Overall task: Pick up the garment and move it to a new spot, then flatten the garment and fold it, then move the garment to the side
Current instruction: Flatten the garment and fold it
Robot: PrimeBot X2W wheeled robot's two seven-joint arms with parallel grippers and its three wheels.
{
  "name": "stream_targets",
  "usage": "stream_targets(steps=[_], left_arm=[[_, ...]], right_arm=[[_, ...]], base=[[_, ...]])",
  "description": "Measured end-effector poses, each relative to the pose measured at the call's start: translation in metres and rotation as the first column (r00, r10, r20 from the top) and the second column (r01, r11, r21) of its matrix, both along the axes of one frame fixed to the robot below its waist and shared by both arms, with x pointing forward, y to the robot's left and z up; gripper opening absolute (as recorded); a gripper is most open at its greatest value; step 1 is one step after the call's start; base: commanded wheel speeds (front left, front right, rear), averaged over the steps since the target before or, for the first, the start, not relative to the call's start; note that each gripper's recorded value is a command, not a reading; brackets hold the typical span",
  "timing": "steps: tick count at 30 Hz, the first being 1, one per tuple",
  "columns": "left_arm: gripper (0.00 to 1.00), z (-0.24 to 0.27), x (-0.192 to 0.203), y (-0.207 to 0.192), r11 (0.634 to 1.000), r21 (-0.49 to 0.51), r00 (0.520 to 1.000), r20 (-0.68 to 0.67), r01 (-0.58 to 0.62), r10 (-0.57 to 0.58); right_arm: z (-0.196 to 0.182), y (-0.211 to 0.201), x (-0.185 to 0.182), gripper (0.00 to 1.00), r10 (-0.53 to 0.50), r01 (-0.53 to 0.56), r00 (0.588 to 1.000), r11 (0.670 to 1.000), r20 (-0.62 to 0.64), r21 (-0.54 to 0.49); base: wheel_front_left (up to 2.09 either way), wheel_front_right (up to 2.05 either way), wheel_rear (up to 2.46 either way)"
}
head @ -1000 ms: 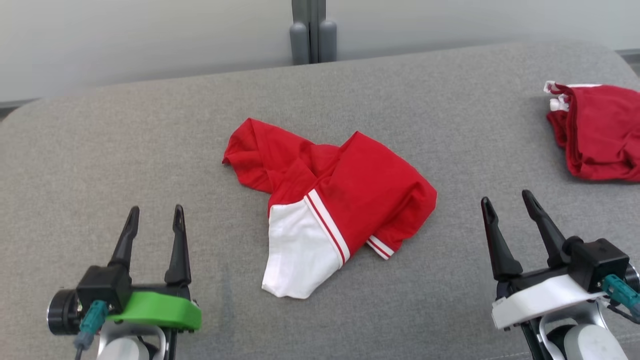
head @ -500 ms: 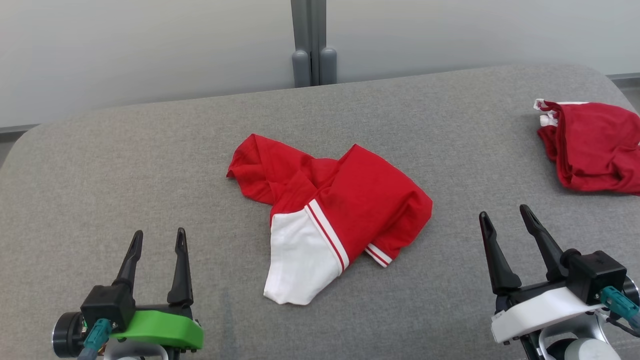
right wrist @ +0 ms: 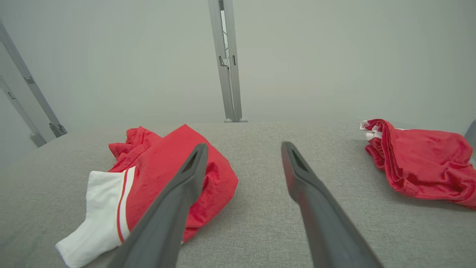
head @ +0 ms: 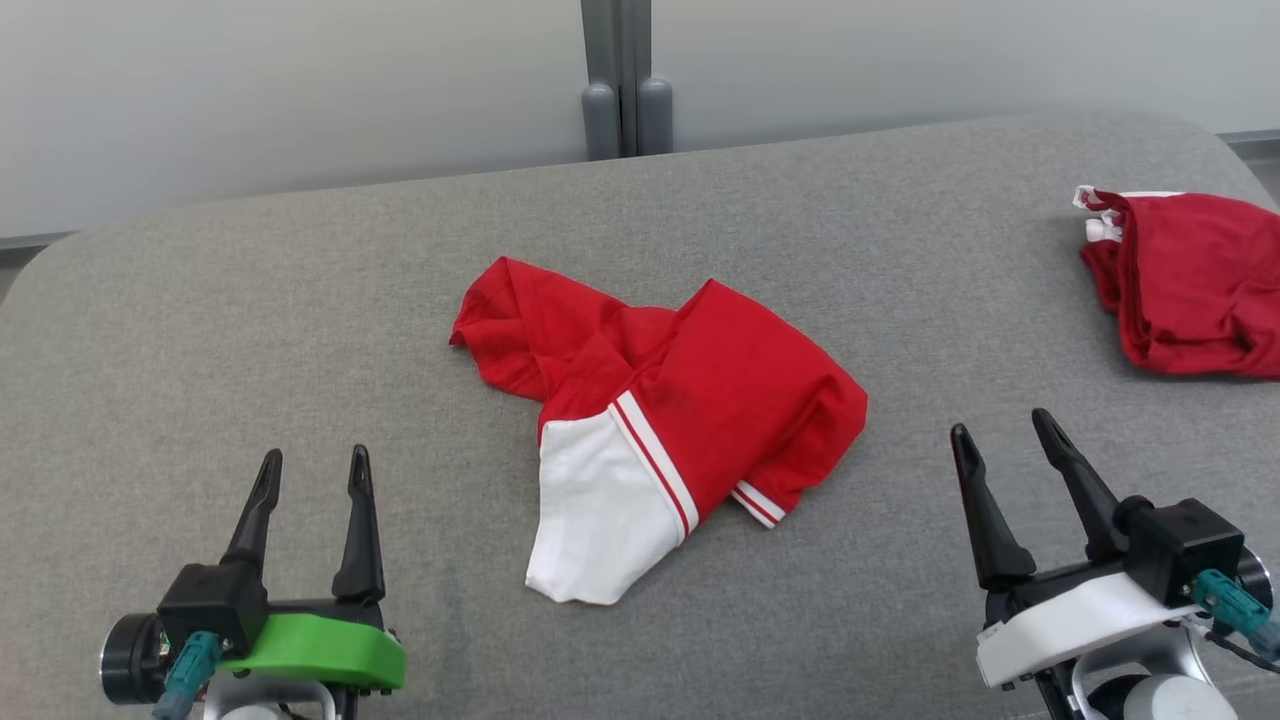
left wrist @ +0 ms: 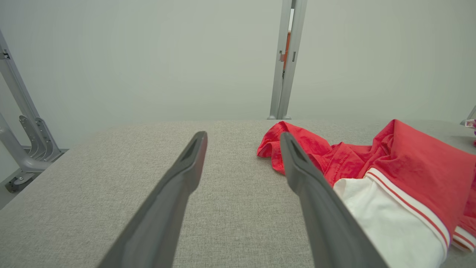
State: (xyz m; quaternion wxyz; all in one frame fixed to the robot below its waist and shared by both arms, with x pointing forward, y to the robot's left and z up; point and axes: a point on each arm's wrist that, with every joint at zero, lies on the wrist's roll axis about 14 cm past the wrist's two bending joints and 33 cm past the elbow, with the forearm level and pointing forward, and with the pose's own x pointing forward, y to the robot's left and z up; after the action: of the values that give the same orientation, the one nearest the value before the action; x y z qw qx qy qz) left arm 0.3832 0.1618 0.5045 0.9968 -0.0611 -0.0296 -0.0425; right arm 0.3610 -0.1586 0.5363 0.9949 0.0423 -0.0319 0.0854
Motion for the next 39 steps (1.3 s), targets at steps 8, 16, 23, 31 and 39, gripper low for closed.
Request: stream_targets(steps=[8,16,23,31,39], left_arm=[[1.00,0.021,0.026,-0.008,1.000,0.004,0.997,0.074,0.021,-0.022],[1.00,0.021,0.044,-0.002,1.000,-0.005,0.996,0.086,-0.013,0.013],[1.00,0.011,0.046,0.015,0.998,0.007,0.996,0.060,-0.067,0.066],[1.00,-0.002,0.045,0.034,0.992,0.021,0.992,0.024,-0.125,0.124],[1.00,-0.002,0.051,0.027,0.994,0.029,0.994,0.032,-0.103,0.102]], right_arm=[[-0.035,0.070,0.017,1.00,0.246,-0.253,0.960,0.967,-0.131,-0.034],[-0.092,0.163,0.015,1.00,0.534,-0.561,0.791,0.828,-0.299,-0.006],[-0.150,0.200,0.002,1.00,0.628,-0.730,0.608,0.683,-0.486,-0.031],[-0.170,0.215,0.014,0.00,0.640,-0.764,0.545,0.645,-0.542,-0.007],[-0.088,0.219,0.043,0.00,0.694,-0.702,0.688,0.711,-0.212,0.051]], base=[[0.00,0.00,0.00],[0.00,0.00,0.00],[0.00,0.00,0.00],[0.00,0.00,0.00],[0.00,0.00,0.00]])
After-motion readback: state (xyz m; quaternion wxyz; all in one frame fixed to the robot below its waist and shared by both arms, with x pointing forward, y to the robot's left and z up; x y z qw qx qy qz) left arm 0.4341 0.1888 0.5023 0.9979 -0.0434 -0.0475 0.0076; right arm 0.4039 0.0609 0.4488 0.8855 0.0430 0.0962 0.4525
